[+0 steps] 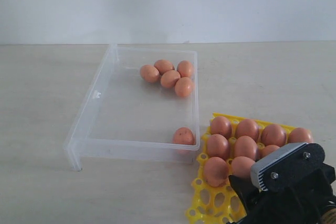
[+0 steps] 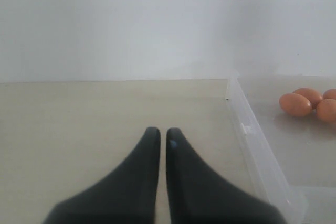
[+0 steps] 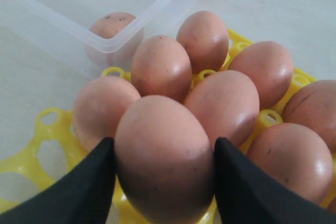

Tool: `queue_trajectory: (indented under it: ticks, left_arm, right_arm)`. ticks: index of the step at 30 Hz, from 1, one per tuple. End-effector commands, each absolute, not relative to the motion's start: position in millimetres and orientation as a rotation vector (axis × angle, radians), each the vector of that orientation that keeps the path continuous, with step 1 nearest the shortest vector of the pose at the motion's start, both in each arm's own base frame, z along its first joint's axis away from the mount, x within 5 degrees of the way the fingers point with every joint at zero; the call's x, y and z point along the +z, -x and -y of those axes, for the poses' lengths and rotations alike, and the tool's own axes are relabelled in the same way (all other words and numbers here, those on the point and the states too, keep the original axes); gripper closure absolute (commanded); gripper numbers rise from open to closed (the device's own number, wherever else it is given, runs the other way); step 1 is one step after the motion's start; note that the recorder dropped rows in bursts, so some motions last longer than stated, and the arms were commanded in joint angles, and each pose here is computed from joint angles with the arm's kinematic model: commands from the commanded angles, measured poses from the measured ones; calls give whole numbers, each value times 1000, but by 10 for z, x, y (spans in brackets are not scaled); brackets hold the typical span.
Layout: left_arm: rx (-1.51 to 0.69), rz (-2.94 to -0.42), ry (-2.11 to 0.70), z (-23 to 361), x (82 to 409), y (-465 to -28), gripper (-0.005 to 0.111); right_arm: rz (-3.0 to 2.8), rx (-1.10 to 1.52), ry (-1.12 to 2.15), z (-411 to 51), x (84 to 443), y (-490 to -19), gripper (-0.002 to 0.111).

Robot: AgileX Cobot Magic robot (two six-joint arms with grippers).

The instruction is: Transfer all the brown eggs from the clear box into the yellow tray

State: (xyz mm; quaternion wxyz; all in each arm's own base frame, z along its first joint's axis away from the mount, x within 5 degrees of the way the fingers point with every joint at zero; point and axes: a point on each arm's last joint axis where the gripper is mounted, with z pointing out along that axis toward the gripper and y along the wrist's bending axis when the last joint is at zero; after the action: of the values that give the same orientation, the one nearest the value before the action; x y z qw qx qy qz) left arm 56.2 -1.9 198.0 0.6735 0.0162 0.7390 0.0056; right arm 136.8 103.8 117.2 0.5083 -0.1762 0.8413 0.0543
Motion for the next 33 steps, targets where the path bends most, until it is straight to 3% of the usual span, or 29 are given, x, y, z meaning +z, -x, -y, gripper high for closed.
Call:
queue_trajectory:
  ticks: [1, 10, 17, 19, 21, 22, 26, 29, 33]
  left_arm:
    - [10, -1659, -42, 21, 1972, -561, 103]
    - [10, -1659, -42, 21, 1972, -561, 103]
    - [10, -1659, -42, 21, 1972, -561, 103]
    - [10, -1659, -42, 21, 1972, -561, 103]
    - [10, -1659, -42, 21, 1972, -561, 103]
    - [10, -1659, -42, 21, 1972, -561, 103]
    - [10, -1659, -42, 21, 1972, -561, 103]
    - [10, -1659, -42, 21, 1972, -561, 103]
    - [10, -1659, -42, 21, 1972, -561, 103]
  right_arm:
    - [-2022, 117, 441, -1025, 1165, -1361, 57]
    - [-1990, 118, 431, -1026, 1194, -1375, 55]
    - [-1545, 283, 30, -958, 1999, -1490, 56]
    - [-1477, 352, -14, -1021, 2267, -1527, 66]
    - [-1652, 351, 173, -1282, 2390, -1612, 100]
    - [-1737, 356, 283, -1434, 2465, -1653, 108]
    - [-1828, 325, 419, -1842, 3017, -1897, 107]
    - [-1802, 158, 531, -1966, 3365, -2139, 107]
    - [-1792, -32, 475, -2039, 3481, -2466, 107]
